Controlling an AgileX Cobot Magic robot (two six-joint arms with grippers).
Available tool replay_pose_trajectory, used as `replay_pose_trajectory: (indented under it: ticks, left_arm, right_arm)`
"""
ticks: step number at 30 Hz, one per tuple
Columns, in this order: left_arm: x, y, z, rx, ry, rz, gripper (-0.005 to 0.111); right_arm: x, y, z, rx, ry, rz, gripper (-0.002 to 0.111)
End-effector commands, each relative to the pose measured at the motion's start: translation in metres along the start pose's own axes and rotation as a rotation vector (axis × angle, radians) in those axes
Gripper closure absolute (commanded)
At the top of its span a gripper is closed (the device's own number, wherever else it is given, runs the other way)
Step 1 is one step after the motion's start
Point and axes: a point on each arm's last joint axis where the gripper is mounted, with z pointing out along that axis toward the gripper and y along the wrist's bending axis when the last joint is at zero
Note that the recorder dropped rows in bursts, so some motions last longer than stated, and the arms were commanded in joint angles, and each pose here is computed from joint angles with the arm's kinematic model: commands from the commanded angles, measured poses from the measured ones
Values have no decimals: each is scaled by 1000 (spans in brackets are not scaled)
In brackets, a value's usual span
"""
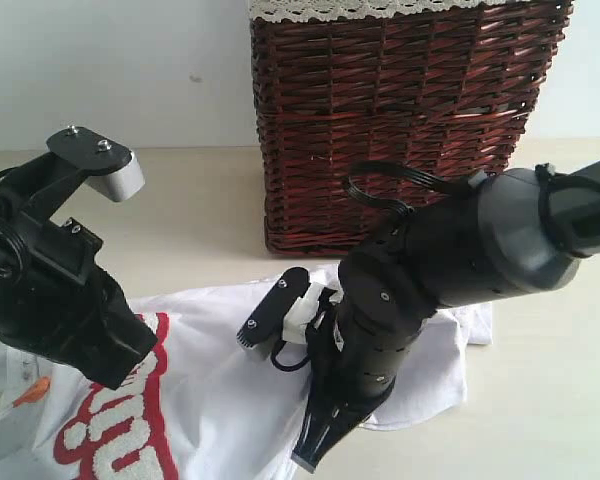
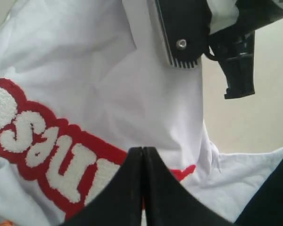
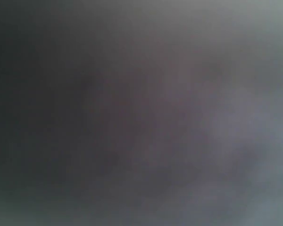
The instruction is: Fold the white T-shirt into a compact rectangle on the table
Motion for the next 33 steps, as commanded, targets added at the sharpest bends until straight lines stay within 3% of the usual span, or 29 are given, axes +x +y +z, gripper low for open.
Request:
replay_pose_trajectory:
  ticks: [1,7,13,21,24,29,33]
  left_arm:
    - [0,-1,-1,-3,-9,13,107]
    - [1,-2,-1,3,0,12,107]
    - [2,-2,-1,9,7,10,107]
    - [3,-3,-1,22,19,3,107]
    - [3,-4,-1,24,20,2,107]
    - [3,-3,-1,21,19,4,107]
    - [4,-2,-1,4,29,21,107]
  right_arm:
    - [15,3,10,-27,164,5,108]
    - [44,8,-10,-85,451,-16,108]
    - [86,16,-5,-115,618,-19,108]
    - [105,9,-19,8,754,19,108]
    - [102,5,-36,49,677,26,108]
    - [72,2,-60,82,202,54,108]
    - [69,2,-21,80,271,55,108]
